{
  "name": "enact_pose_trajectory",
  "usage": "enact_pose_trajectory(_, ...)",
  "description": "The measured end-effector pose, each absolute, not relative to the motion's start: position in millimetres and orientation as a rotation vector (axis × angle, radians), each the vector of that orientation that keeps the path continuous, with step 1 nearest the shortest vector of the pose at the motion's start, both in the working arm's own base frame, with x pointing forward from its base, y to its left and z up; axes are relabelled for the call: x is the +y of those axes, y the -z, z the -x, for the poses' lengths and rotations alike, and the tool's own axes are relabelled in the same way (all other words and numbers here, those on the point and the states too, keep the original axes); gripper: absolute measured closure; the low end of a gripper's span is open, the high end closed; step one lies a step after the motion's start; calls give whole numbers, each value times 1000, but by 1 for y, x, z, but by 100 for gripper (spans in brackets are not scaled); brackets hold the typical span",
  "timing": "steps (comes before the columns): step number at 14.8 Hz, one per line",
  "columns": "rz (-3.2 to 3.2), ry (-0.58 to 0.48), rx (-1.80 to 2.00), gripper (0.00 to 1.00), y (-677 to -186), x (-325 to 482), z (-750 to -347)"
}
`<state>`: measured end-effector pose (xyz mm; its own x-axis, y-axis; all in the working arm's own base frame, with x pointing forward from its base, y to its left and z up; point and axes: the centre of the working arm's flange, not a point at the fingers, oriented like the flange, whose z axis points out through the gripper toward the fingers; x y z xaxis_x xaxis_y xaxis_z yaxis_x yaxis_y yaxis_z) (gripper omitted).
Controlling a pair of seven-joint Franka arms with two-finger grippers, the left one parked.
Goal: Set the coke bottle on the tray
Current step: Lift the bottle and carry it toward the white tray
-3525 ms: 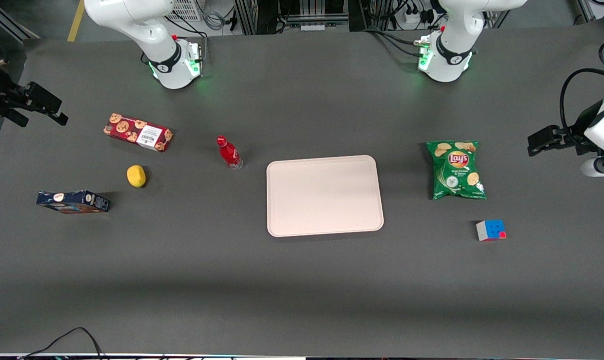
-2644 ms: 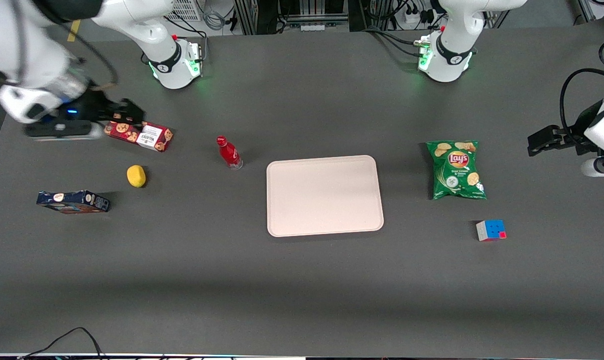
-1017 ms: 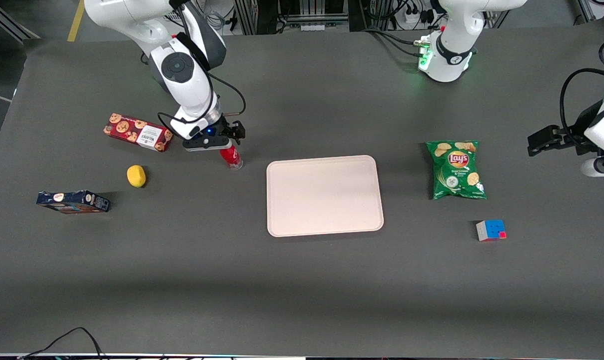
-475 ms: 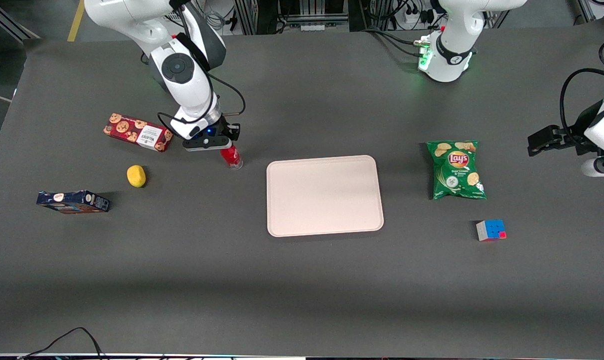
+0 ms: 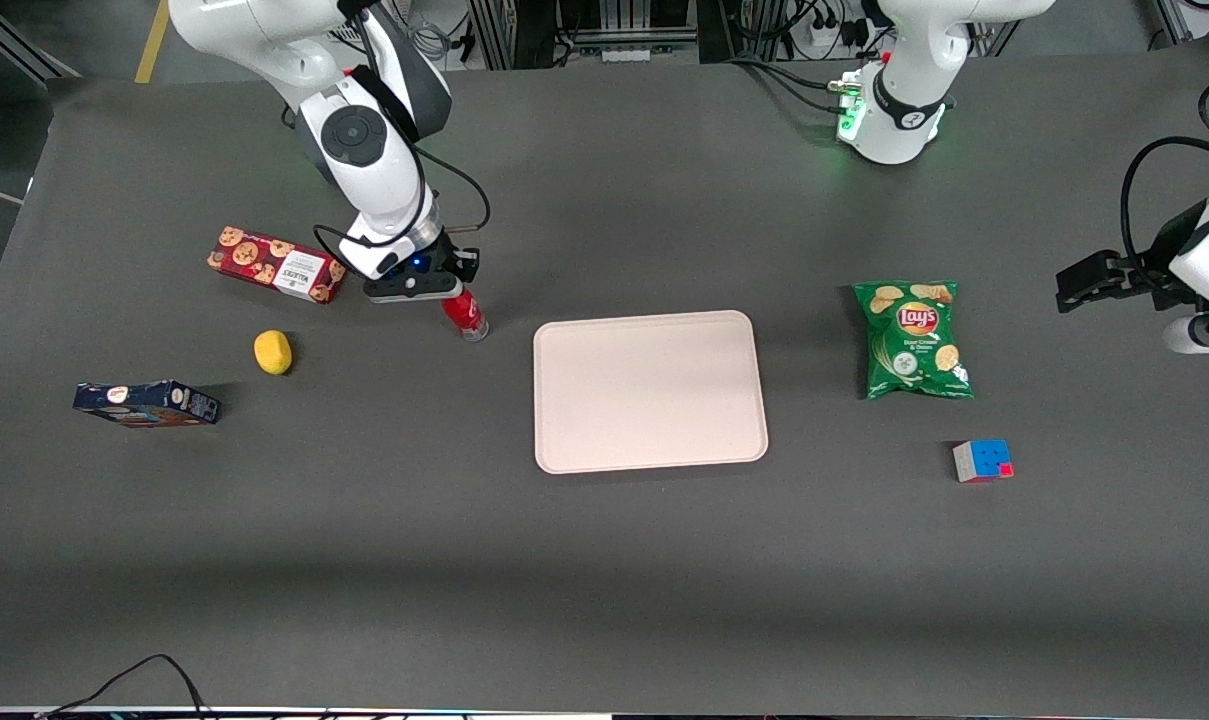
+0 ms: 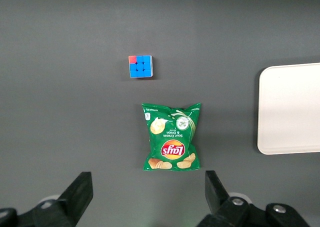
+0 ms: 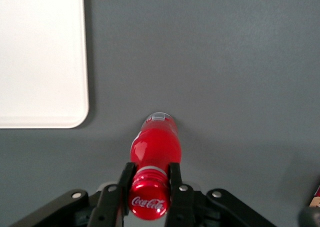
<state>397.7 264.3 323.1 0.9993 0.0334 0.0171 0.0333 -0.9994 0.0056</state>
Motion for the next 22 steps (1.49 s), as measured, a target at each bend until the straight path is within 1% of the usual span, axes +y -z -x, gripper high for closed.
enact_pose_trajectory(3,-3125,-27,37,68,-366,270,-413)
enact_pose_trajectory(10,-3149,-64,-9,68,-551,287,-469)
enact_pose_trajectory(12,-3162,-90,-4,68,-585,292,-492)
enact_pose_trajectory(13,-3172,-91,-4,68,-592,295,-507)
enact_pose_trajectory(15,-3200,-64,-11,68,-584,309,-538)
enact_pose_trajectory(17,-3194,-25,-18,68,-555,332,-559)
enact_pose_trajectory(22,-3163,16,-29,68,-476,393,-583)
